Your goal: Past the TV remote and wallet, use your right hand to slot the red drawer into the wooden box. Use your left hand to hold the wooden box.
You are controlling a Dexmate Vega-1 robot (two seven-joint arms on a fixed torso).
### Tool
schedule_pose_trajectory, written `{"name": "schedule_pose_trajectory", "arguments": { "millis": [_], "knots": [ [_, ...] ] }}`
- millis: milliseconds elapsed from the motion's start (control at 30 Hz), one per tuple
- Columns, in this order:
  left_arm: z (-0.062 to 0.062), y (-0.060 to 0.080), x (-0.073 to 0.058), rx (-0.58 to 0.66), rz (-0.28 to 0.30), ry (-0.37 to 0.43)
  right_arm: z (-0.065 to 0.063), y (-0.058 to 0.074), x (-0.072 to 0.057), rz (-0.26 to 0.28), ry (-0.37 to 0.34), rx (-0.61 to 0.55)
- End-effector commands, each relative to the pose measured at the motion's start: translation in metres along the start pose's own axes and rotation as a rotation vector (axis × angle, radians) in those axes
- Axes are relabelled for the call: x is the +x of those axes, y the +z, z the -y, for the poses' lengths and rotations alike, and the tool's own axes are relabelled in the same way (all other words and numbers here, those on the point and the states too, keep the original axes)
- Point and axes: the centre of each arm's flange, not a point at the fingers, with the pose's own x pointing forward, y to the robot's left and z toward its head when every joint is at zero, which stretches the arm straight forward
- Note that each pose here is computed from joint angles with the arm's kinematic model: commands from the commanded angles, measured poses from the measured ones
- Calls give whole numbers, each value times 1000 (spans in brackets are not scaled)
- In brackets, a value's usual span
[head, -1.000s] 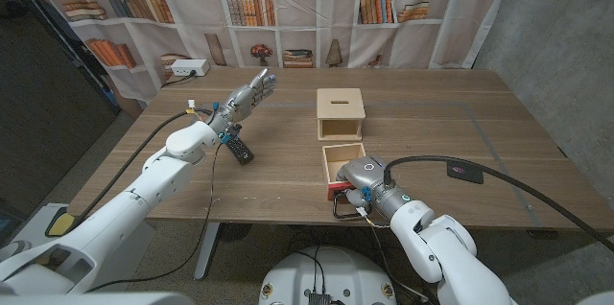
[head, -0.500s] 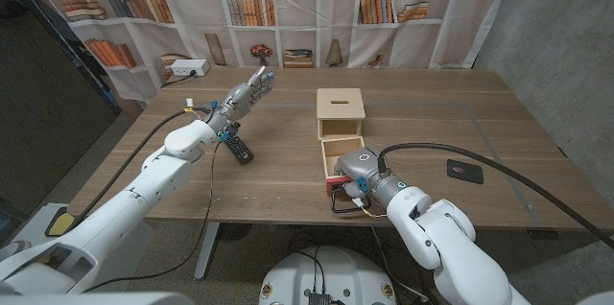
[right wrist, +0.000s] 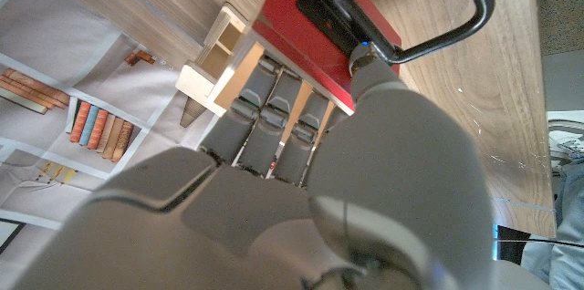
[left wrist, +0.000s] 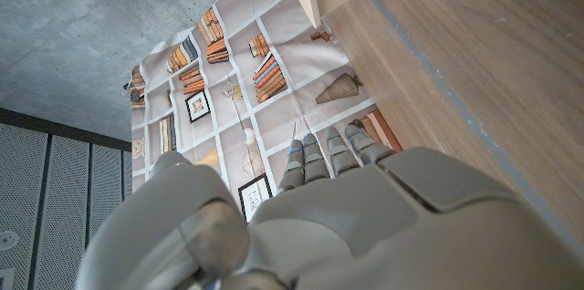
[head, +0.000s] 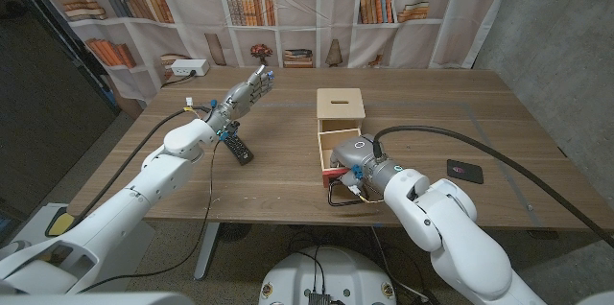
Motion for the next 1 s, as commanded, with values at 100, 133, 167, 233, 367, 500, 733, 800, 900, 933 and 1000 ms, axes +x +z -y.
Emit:
{"name": "schedule_pose_trajectory", "arguments": {
  "millis": [100,133,167,233,367,500,733,800,900,933,1000],
  "knots": [
    [-5,1,-3,-4,12,5,16,-11,19,50,117,106],
    [-5,1,-3,-4,13,6,17,-11,21,51,119,112],
    [-6,1,-3,-4,14,5,18,-12,22,53,124,119],
    [-7,1,-3,-3,15,3,19,-12,26,57,132,131],
    [-9,1,-1,-3,17,-1,20,-13,32,68,140,146],
    [-11,2,1,1,18,-6,21,-12,38,75,137,142],
    [-13,7,3,12,31,-20,23,-15,47,73,140,157],
    [-14,8,4,15,35,-22,22,-15,50,75,143,163],
    [-16,10,5,17,40,-24,22,-16,55,74,146,167],
    [-16,11,5,16,42,-25,22,-17,56,73,146,166],
    [-17,11,6,16,45,-25,22,-18,58,72,147,167]
  ]
}}
